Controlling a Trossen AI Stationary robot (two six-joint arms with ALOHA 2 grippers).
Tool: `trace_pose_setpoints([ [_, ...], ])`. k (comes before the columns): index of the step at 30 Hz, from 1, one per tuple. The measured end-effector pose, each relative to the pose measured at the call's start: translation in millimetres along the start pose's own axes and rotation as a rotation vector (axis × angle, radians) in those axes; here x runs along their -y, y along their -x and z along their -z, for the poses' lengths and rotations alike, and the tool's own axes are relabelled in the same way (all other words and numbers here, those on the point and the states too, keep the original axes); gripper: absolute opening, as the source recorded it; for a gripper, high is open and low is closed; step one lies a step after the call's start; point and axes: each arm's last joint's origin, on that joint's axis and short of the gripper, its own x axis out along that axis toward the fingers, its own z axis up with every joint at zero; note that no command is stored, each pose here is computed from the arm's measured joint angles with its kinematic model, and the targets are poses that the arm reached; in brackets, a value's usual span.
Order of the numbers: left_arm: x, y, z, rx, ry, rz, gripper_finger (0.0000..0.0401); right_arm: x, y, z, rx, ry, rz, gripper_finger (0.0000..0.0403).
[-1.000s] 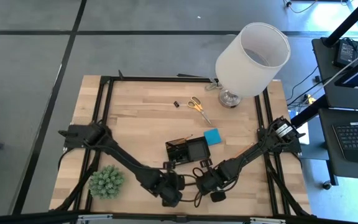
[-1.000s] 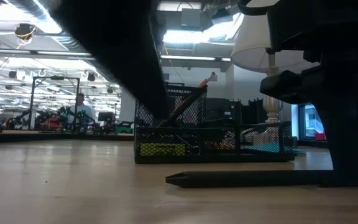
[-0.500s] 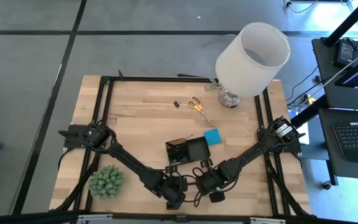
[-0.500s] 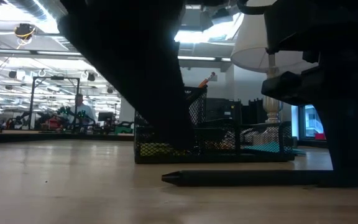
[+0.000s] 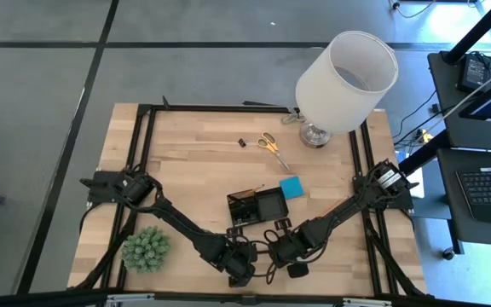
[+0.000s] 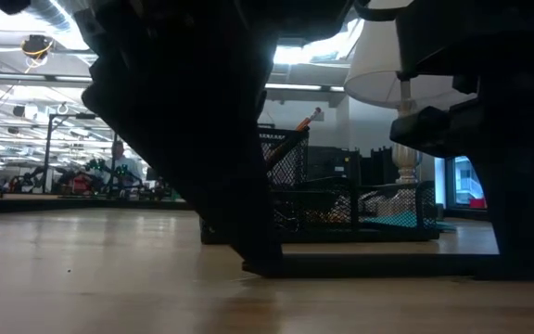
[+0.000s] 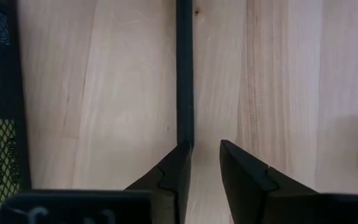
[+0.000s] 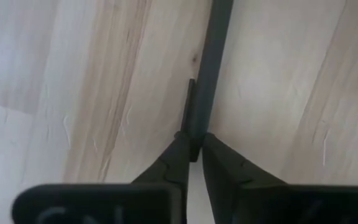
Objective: Pick and place office supplies into organizer
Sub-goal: Put the black pen into the desk organizer
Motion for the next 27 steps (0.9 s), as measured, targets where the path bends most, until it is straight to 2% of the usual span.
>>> trace_pose_setpoints([
  [7, -3.8, -1.4, 2.1, 0.003, 0.011, -0.064, 0.0042, -1.1, 0.0, 0.1, 0.002, -0.002, -0.003, 0.0066],
  [12, -4.4, -1.6, 2.1, 0.0, 0.013, -0.067, 0.0036, -1.2, 0.0, 0.0, 0.003, -0.001, -0.004, 0.0078],
  [21, 0.1, -0.3, 1.1, 0.017, -0.068, -0.042, 0.0085, -1.3, -0.1, 0.0, 0.003, -0.001, -0.004, 0.008],
  [27, -0.7, 0.1, 0.5, 0.02, -0.071, -0.056, 0.011, -1.3, -0.1, 0.0, 0.003, 0.0, -0.003, 0.008],
])
